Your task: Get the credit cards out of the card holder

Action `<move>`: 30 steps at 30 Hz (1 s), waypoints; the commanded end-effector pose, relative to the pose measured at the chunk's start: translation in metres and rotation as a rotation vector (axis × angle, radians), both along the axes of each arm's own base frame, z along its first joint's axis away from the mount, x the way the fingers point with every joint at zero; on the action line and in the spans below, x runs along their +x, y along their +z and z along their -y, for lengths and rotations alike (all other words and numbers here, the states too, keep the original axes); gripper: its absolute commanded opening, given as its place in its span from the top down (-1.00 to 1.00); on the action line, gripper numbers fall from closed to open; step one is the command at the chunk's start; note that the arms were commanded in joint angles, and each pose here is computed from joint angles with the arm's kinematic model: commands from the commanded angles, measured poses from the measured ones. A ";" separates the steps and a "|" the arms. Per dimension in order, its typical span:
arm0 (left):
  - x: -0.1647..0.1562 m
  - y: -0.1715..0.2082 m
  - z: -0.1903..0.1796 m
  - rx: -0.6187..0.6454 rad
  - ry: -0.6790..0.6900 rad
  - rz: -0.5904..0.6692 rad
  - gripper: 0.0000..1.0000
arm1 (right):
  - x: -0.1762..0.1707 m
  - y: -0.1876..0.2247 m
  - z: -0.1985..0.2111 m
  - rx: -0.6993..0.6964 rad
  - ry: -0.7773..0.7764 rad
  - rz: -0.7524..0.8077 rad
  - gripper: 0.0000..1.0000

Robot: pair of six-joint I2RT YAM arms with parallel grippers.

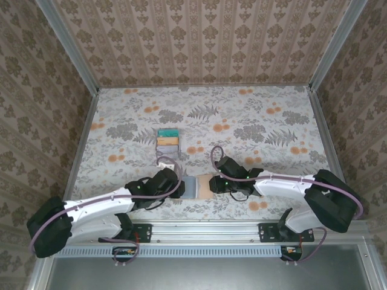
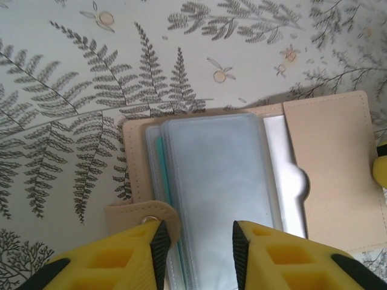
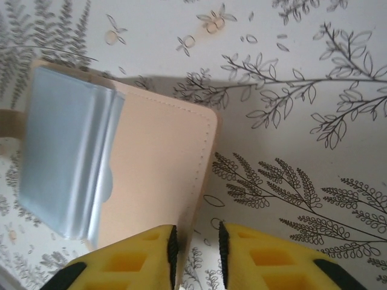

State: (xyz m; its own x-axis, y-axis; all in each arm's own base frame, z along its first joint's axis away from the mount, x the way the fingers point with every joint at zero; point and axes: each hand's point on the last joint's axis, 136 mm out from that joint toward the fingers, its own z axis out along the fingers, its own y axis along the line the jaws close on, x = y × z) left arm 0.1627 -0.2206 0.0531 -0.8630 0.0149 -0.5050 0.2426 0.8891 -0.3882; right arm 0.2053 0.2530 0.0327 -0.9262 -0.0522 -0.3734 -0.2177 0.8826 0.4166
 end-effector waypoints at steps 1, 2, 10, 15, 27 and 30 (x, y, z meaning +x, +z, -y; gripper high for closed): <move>0.005 0.001 0.007 -0.031 0.014 -0.018 0.30 | 0.001 -0.009 0.001 -0.027 0.013 0.000 0.51; 0.005 -0.002 0.006 -0.030 0.020 -0.031 0.31 | 0.001 -0.010 0.001 -0.031 0.013 -0.001 0.55; 0.006 0.013 0.001 0.023 0.031 0.001 0.31 | 0.004 -0.003 0.014 -0.080 -0.029 0.027 0.42; 0.002 0.037 0.002 0.066 0.009 0.063 0.18 | 0.007 0.034 0.018 -0.130 -0.013 0.123 0.28; 0.001 0.028 0.021 0.061 -0.014 0.049 0.35 | -0.002 0.067 -0.018 -0.045 0.059 0.182 0.44; 0.002 0.017 0.021 0.022 -0.002 0.017 0.35 | -0.004 0.062 -0.024 -0.024 0.071 0.158 0.46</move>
